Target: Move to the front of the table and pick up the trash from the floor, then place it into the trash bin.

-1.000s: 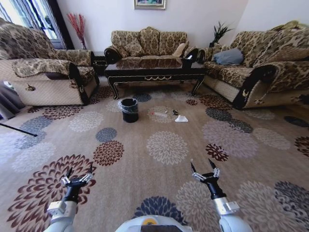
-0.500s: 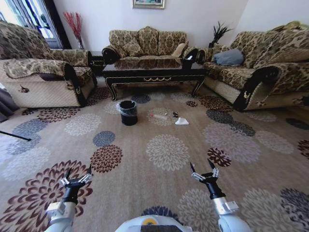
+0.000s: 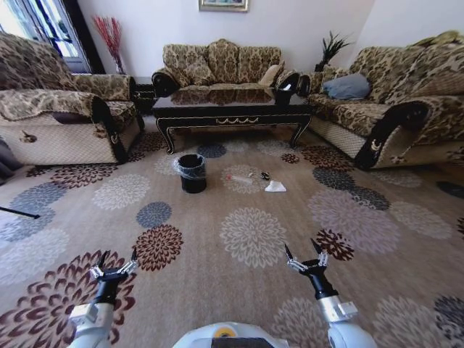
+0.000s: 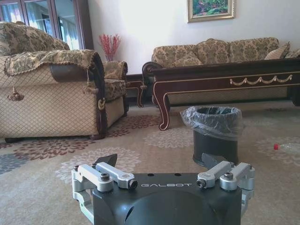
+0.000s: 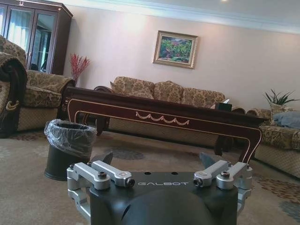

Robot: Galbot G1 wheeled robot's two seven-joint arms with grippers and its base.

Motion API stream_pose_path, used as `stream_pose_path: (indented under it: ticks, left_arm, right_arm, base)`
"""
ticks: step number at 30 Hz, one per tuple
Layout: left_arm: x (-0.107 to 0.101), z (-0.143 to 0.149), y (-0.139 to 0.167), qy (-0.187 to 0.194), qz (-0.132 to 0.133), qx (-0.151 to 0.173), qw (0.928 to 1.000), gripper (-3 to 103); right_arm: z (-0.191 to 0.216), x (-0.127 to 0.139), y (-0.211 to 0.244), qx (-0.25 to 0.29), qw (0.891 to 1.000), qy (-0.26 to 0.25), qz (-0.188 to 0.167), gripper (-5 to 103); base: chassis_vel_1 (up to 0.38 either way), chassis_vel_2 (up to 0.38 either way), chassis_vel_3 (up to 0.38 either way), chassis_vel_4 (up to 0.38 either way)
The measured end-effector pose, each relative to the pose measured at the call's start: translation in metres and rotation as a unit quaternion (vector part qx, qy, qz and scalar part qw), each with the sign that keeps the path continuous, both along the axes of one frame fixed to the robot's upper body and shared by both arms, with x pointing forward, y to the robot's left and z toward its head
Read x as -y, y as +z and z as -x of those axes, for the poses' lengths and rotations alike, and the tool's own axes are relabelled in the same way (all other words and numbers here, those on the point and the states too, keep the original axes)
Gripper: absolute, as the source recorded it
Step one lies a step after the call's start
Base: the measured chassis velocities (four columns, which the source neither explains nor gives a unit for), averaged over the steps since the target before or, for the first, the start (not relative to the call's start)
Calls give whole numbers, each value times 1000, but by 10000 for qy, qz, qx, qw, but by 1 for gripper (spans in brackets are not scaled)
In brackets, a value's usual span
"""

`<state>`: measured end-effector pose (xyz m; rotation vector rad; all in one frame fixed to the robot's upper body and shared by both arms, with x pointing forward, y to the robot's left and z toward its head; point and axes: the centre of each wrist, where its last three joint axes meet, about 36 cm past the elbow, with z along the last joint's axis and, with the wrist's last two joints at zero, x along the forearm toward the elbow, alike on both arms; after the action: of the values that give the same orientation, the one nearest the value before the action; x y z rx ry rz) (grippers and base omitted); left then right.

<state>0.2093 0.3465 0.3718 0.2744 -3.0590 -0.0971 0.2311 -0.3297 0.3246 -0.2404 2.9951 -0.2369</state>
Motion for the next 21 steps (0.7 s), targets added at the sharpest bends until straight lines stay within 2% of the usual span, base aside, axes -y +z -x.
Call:
stream_pose_path:
  ticks: [21]
  left_arm:
    - [-3, 2, -4, 70, -2, -50, 10000, 100]
  right_arm:
    - [-1, 0, -1, -3, 10000, 86, 25, 100]
  base:
    - [-165, 162, 163, -166]
